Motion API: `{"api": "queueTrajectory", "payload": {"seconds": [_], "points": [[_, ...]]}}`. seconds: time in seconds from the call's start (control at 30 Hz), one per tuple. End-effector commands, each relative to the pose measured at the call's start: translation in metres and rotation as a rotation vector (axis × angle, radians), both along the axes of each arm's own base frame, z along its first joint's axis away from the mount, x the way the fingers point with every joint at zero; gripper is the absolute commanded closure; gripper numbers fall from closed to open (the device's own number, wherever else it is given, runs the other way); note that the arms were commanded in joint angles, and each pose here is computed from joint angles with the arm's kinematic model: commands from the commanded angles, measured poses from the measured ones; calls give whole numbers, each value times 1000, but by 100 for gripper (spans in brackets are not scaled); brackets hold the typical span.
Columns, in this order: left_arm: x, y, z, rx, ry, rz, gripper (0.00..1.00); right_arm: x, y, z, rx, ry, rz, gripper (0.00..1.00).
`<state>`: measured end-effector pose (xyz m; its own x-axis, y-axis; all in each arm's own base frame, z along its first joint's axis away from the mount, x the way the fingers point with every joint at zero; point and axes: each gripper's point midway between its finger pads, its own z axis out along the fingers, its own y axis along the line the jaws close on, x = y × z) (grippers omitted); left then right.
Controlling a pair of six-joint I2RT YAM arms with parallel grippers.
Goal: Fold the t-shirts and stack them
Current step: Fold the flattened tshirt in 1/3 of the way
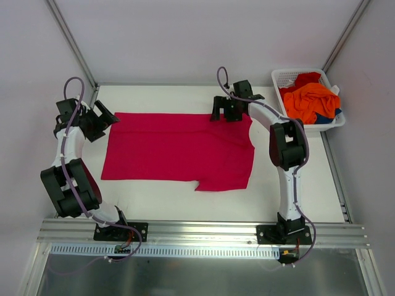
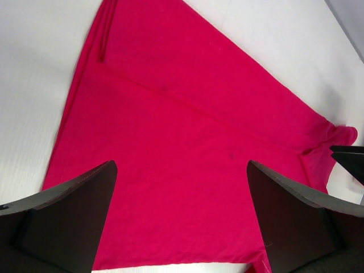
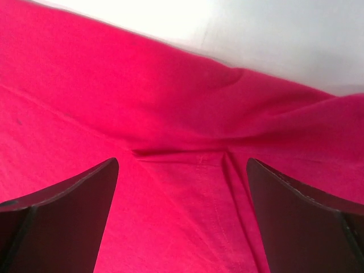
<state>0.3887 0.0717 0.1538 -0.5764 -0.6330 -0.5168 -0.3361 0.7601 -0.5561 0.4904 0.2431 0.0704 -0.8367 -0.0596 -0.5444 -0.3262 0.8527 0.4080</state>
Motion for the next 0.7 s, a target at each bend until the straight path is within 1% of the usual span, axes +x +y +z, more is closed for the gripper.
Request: {"api": "queueTrajectory", "payload": {"seconds": [0.0, 0.27, 0.43, 0.67], "points": [[-10, -7, 18, 9, -43, -18, 1, 6, 1, 15, 14, -3, -27, 0], [-13, -10, 21, 4, -49, -29, 1, -5, 6, -8, 42, 50, 3, 1], [-12, -10, 25, 10, -58, -32, 1, -15, 13, -9, 70, 54, 21, 2], [-13, -10, 24, 11, -56, -34, 1, -19, 16, -12, 82, 66, 35, 20]]}}
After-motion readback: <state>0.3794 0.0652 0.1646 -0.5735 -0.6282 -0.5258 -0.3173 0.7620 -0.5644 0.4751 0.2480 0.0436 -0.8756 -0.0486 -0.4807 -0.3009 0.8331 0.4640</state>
